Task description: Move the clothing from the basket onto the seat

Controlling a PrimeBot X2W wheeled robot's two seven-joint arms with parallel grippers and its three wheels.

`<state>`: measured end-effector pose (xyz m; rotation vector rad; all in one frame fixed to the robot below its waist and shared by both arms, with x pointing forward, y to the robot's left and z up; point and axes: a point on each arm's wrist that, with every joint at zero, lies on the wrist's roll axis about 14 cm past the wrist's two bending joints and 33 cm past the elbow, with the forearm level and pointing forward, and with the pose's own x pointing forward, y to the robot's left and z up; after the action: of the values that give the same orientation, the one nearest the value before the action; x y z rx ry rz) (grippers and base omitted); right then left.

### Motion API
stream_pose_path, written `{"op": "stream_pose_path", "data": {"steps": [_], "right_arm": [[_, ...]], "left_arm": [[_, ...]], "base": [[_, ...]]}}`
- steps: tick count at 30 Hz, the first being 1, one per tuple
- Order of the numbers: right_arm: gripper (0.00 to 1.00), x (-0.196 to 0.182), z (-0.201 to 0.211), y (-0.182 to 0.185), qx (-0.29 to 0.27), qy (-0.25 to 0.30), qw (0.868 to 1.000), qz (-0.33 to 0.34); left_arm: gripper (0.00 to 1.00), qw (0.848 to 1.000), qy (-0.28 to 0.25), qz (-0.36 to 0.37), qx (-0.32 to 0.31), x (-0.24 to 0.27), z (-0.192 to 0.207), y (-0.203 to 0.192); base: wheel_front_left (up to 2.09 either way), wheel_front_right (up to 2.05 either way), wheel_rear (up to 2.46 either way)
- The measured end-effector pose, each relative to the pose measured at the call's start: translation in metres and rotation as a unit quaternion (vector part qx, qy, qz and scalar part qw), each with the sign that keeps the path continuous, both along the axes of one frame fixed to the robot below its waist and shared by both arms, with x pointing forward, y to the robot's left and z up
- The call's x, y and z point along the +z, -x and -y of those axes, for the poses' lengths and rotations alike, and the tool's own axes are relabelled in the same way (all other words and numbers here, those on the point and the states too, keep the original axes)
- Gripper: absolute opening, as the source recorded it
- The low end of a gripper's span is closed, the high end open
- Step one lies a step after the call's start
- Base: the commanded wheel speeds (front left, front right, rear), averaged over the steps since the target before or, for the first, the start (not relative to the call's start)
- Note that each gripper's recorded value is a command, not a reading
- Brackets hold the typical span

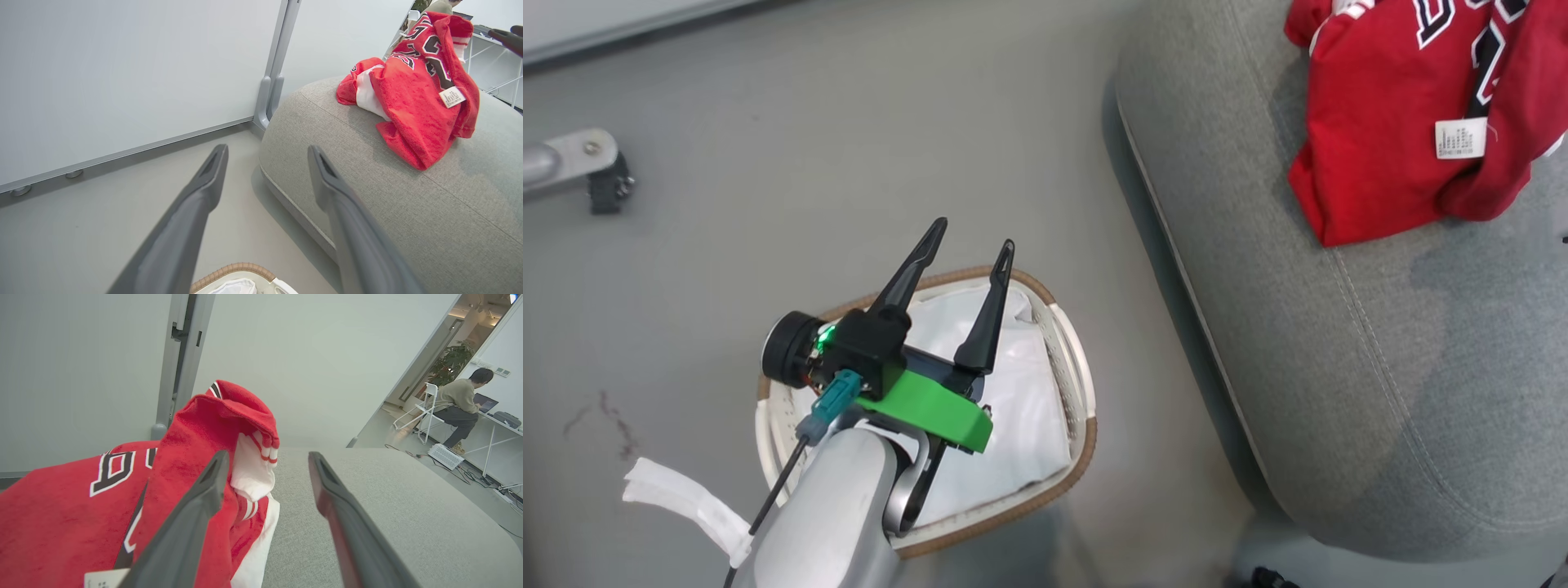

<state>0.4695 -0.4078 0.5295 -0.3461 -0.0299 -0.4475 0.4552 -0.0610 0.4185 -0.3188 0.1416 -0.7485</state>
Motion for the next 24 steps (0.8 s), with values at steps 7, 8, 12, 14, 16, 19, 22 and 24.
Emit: {"op": "stream_pose_path", "data": {"steps": [7,8,12,14,16,19,22,24], "right_arm": [[1.0,0.029,-0.035,-0.014,0.058,0.001,0.998,0.032],[1.0,0.031,-0.043,-0.016,0.067,-0.007,0.997,0.037],[1.0,0.027,-0.078,-0.025,0.109,-0.035,0.993,0.04],[1.0,0.028,-0.097,-0.029,0.128,-0.052,0.989,0.047],[1.0,0.024,-0.122,-0.031,0.155,-0.069,0.984,0.047],[1.0,0.015,-0.159,-0.029,0.193,-0.094,0.976,0.041],[1.0,0.014,-0.188,-0.027,0.222,-0.12,0.967,0.044],[1.0,0.011,-0.203,-0.023,0.236,-0.133,0.962,0.042]], "left_arm": [[1.0,0.997,0.001,0.002,0.072,0.021,-0.039,-0.004],[1.0,0.996,-0.002,0.002,0.084,0.023,-0.047,-0.003],[1.0,0.99,-0.013,0.01,0.143,0.033,-0.082,-0.006],[1.0,0.985,-0.018,0.013,0.173,0.037,-0.102,-0.006],[1.0,0.979,-0.022,0.015,0.202,0.041,-0.122,-0.003],[1.0,0.968,-0.029,0.014,0.249,0.045,-0.155,0.006],[1.0,0.956,-0.032,0.011,0.29,0.046,-0.185,0.017],[1.0,0.949,-0.036,0.006,0.314,0.044,-0.203,0.025]], "base": [[0.0,0.0,0.0],[0.0,0.0,0.0],[0.0,0.0,0.0],[0.0,0.0,0.0],[0.0,0.0,0.0],[0.0,0.0,0.0],[0.0,0.0,0.0],[0.0,0.0,0.0]]}}
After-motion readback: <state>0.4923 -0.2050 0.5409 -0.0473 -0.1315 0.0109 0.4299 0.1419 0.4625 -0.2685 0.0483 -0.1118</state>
